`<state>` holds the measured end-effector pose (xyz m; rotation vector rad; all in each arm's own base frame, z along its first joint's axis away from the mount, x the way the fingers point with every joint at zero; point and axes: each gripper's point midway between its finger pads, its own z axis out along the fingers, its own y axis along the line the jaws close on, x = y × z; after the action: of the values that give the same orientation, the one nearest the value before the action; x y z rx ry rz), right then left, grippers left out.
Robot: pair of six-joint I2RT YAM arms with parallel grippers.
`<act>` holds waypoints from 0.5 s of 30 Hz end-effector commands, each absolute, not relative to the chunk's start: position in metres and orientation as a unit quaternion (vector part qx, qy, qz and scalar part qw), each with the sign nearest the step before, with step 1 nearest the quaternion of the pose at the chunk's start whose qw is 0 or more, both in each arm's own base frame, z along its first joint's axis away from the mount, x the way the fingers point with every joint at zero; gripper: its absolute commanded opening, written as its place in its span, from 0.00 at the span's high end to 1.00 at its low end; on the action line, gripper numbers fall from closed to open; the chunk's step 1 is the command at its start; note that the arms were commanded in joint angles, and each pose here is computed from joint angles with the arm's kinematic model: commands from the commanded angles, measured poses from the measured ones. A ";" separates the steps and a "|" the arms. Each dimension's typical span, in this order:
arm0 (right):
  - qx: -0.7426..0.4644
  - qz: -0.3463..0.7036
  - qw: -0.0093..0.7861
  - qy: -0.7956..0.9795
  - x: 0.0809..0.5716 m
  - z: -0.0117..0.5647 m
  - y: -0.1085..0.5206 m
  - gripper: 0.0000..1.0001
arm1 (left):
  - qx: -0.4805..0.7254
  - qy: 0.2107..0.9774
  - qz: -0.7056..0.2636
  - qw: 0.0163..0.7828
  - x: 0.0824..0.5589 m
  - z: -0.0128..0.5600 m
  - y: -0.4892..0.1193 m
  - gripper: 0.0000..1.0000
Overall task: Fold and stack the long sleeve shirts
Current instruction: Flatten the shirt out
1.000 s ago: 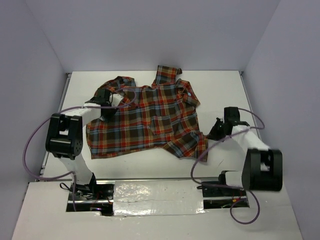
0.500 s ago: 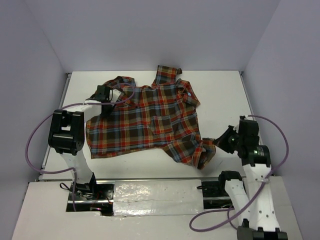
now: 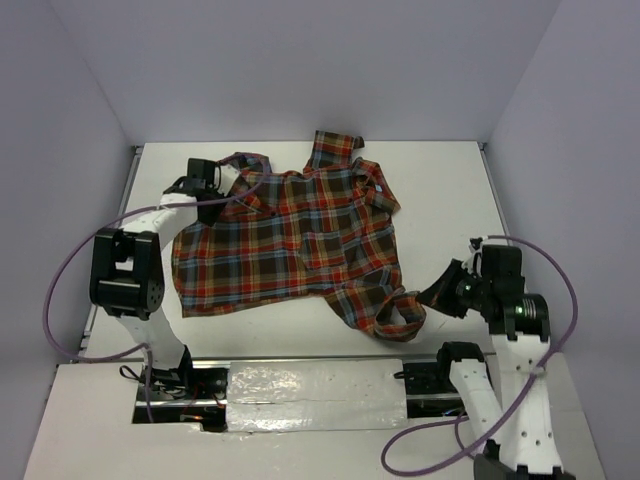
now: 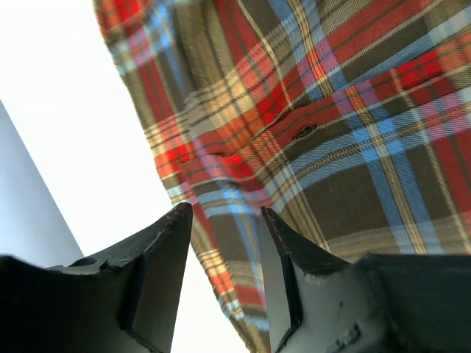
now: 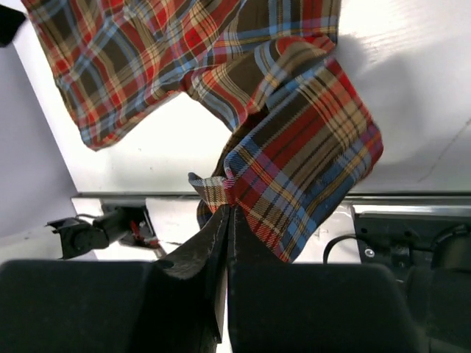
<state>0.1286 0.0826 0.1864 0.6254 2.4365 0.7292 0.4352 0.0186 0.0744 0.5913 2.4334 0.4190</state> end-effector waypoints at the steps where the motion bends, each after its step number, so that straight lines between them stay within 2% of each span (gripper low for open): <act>1: 0.187 0.285 0.275 0.899 0.163 0.199 0.085 0.95 | 0.197 0.903 0.147 0.352 0.443 0.135 0.019 0.46; 4: 0.193 0.277 0.277 0.900 0.179 0.181 0.080 0.89 | 0.139 0.905 0.133 0.379 0.449 0.161 0.035 0.46; 5: 0.210 0.265 0.278 0.899 0.181 0.173 0.073 0.84 | 0.115 0.908 0.133 0.381 0.451 0.164 0.049 0.47; 6: 0.225 0.253 0.271 0.901 0.178 0.157 0.067 0.51 | 0.093 0.906 0.127 0.394 0.457 0.178 0.053 0.49; 7: 0.244 0.250 0.281 0.894 0.184 0.153 0.062 0.35 | 0.086 0.912 0.120 0.383 0.453 0.180 0.056 0.50; 9: 0.284 0.238 0.305 0.877 0.194 0.145 0.047 0.16 | 0.079 0.911 0.096 0.394 0.458 0.191 0.051 0.50; 11: 0.297 0.242 0.347 0.856 0.228 0.160 0.036 0.10 | 0.074 0.904 0.060 0.416 0.467 0.201 0.039 0.48; 12: 0.286 0.247 0.378 0.845 0.249 0.175 0.032 0.11 | 0.071 0.903 0.049 0.421 0.473 0.201 0.036 0.47; 13: 0.286 0.248 0.359 0.853 0.263 0.169 0.031 0.13 | 0.066 0.906 0.039 0.415 0.483 0.191 0.033 0.47; 14: 0.267 0.253 0.381 0.848 0.282 0.193 0.030 0.16 | 0.054 0.900 0.020 0.431 0.498 0.202 0.027 0.48; 15: 0.257 0.254 0.387 0.849 0.293 0.201 0.029 0.18 | 0.048 0.909 0.009 0.413 0.509 0.181 0.025 0.48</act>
<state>0.2218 0.0421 0.1436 0.8158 2.3739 0.6490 0.4809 0.0528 0.1981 0.1767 2.2686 0.2081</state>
